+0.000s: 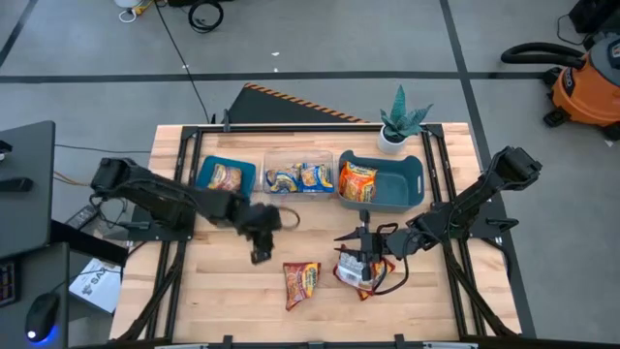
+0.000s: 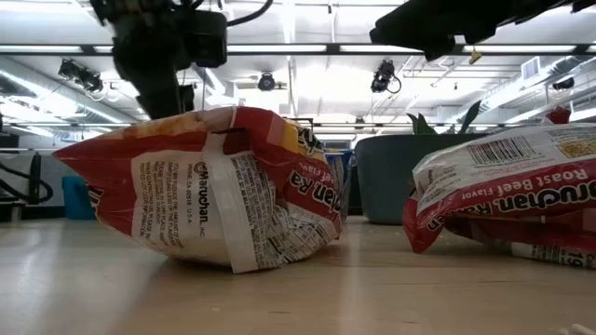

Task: Sort Maruchan noodles
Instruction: Put the red noodle pack into the left blue bin

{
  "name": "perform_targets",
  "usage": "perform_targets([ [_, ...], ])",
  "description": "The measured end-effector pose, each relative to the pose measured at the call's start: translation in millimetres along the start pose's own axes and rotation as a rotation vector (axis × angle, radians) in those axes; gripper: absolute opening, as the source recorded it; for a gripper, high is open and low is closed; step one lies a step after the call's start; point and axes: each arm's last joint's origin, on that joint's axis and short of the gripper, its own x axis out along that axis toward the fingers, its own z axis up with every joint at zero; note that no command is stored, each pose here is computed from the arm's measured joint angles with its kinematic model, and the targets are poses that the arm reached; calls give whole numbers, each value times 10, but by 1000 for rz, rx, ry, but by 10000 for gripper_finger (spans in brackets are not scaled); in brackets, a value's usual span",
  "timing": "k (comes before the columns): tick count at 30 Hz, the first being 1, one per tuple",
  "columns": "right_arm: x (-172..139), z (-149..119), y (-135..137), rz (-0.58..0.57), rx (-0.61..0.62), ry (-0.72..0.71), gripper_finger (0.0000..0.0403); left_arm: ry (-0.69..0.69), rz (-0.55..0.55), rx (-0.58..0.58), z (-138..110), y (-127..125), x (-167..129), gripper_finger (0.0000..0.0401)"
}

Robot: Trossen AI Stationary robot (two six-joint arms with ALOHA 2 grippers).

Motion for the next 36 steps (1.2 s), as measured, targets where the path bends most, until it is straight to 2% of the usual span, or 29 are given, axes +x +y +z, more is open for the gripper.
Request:
perform_targets([
  [5,27,-2,-50,-18,4,3,109,26,-43,110,23,-409,321,155],
  [10,51,1,-94,-34,12,2,109,37,-2,205,122,-654,541,157],
  [18,57,7,-97,-6,18,-5,109,101,40,331,112,-654,760,169],
  [26,56,9,-96,-4,18,-6,109,130,56,343,72,-629,938,164],
  [30,57,13,-96,-3,18,-11,109,136,46,365,68,-630,956,147],
  [36,56,12,-95,-1,17,-10,109,149,13,374,62,-639,975,99],
])
